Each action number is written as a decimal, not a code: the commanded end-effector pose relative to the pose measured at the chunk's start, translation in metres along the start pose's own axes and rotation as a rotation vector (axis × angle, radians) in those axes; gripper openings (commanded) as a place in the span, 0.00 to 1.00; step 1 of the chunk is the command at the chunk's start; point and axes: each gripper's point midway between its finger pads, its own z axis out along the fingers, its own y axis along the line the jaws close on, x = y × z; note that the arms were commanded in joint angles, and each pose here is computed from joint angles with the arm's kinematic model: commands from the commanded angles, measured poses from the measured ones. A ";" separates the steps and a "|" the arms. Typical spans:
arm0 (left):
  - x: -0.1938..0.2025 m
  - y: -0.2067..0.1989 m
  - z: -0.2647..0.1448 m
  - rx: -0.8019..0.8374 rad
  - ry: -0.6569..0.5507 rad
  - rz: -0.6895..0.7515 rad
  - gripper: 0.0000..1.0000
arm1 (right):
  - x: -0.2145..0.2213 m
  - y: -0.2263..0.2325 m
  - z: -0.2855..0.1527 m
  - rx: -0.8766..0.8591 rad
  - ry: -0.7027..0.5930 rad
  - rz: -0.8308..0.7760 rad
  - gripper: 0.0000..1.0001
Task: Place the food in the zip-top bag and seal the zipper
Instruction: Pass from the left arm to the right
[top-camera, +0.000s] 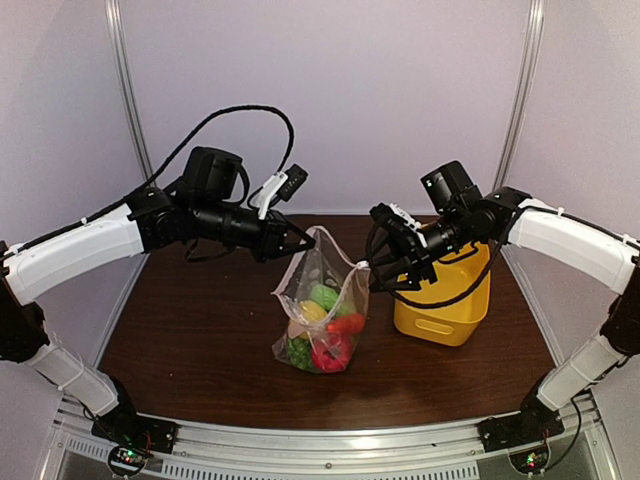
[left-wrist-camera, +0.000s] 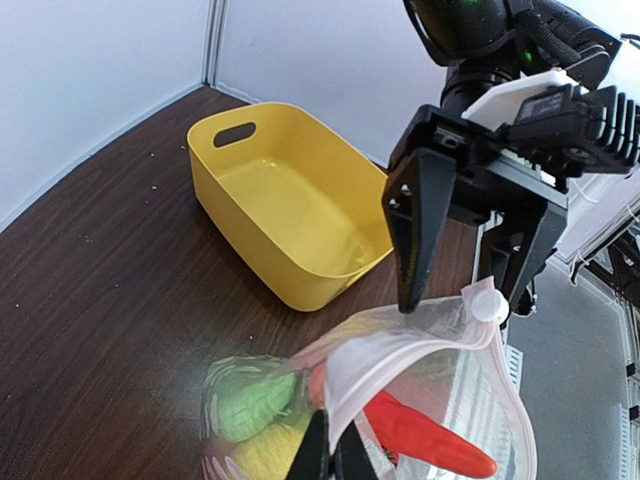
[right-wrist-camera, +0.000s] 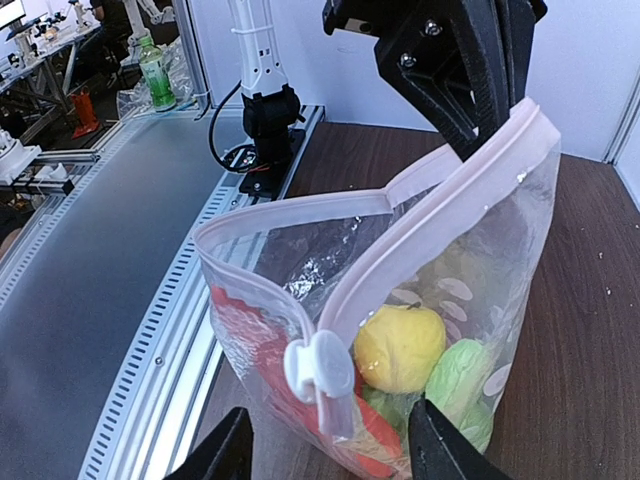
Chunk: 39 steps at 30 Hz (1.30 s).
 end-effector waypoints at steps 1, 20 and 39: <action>-0.013 0.002 -0.007 -0.011 -0.060 0.005 0.00 | -0.008 0.005 -0.006 0.021 -0.010 0.004 0.51; -0.010 0.006 -0.004 -0.021 -0.056 -0.003 0.00 | -0.014 -0.019 -0.004 0.121 -0.044 0.059 0.00; -0.091 -0.043 -0.030 -0.127 -0.418 0.279 0.62 | -0.058 -0.054 -0.038 0.350 -0.010 0.214 0.00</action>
